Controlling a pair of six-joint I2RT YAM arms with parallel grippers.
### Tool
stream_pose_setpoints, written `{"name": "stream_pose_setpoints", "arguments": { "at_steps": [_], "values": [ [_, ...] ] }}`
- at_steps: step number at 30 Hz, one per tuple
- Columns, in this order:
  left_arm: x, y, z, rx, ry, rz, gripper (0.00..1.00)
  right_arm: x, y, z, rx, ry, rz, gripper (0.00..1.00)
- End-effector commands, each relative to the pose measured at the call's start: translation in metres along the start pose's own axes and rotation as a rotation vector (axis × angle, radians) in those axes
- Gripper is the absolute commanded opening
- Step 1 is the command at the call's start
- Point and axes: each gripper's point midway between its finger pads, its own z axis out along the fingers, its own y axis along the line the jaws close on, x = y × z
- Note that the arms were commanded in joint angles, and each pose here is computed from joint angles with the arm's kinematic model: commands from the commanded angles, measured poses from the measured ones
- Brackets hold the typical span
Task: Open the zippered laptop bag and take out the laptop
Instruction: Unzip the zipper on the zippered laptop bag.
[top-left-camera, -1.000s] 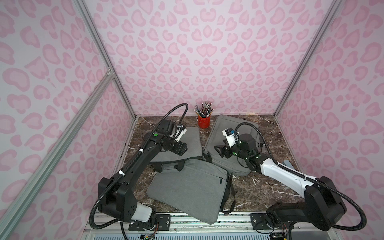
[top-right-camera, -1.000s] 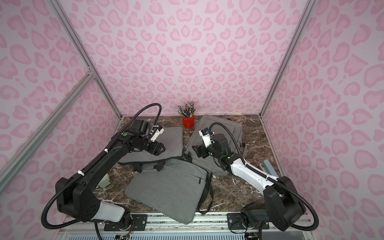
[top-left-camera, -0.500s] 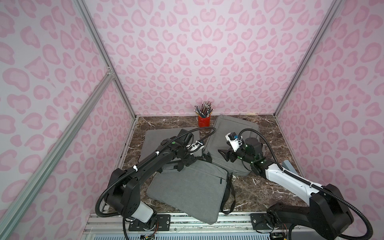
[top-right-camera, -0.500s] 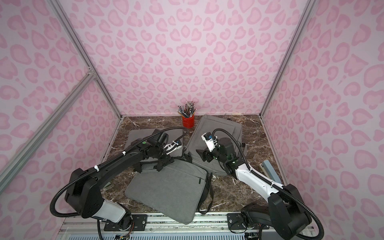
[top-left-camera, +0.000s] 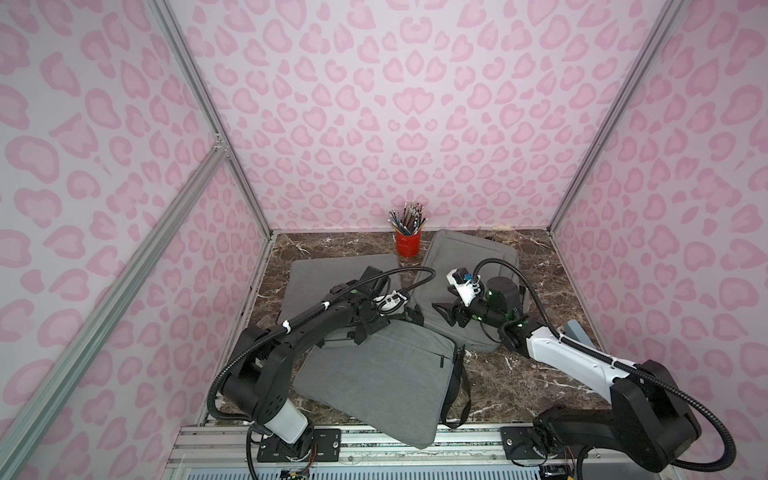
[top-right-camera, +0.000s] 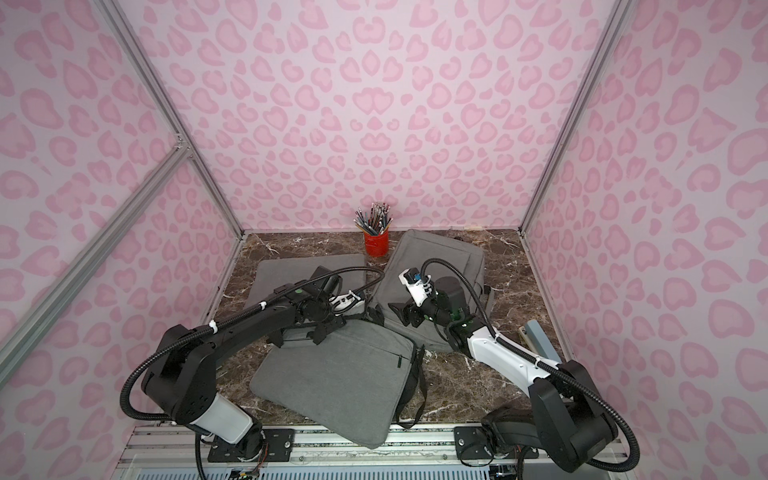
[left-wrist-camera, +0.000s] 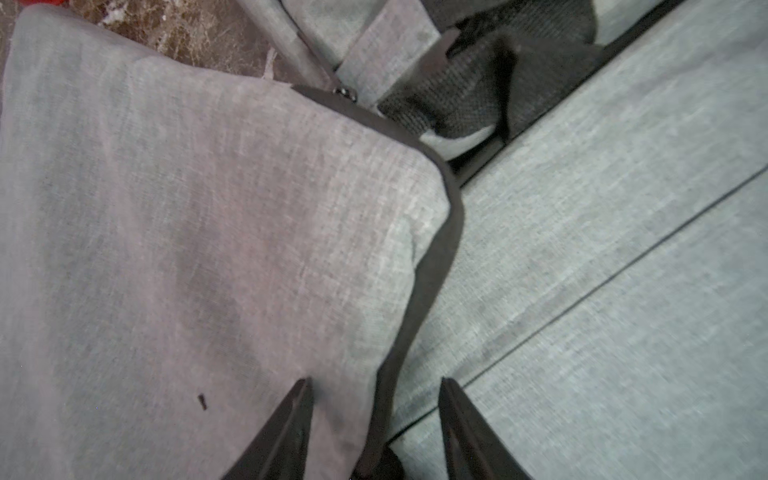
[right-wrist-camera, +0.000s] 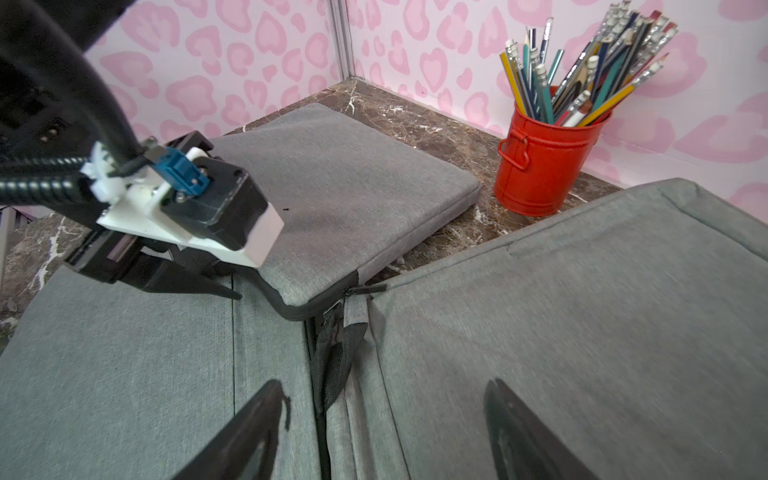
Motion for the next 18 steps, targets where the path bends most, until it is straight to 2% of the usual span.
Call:
{"name": "stream_pose_setpoints", "arguments": {
  "at_steps": [1,7,13,14,15,18],
  "values": [
    [-0.004,0.015,0.006,-0.075,-0.014,0.003,0.47,-0.012,0.005,0.004,-0.033,-0.051,-0.008,0.77],
    [-0.004,0.029,0.006,-0.153,-0.004,0.019,0.44,-0.006,0.011,0.013,-0.064,-0.038,-0.001,0.76],
    [-0.005,0.032,0.010,-0.154,0.003,0.025,0.42,-0.003,0.014,0.019,-0.093,-0.035,0.017,0.75],
    [-0.004,0.033,0.010,-0.153,0.006,0.023,0.39,-0.003,0.016,0.019,-0.101,-0.037,0.022,0.75],
    [-0.004,0.032,0.010,-0.146,0.008,0.021,0.28,-0.002,0.017,0.020,-0.108,-0.037,0.027,0.75],
    [-0.006,0.033,0.004,-0.133,-0.008,0.013,0.05,-0.001,0.019,0.024,-0.126,-0.032,0.032,0.74]
  ]
}}
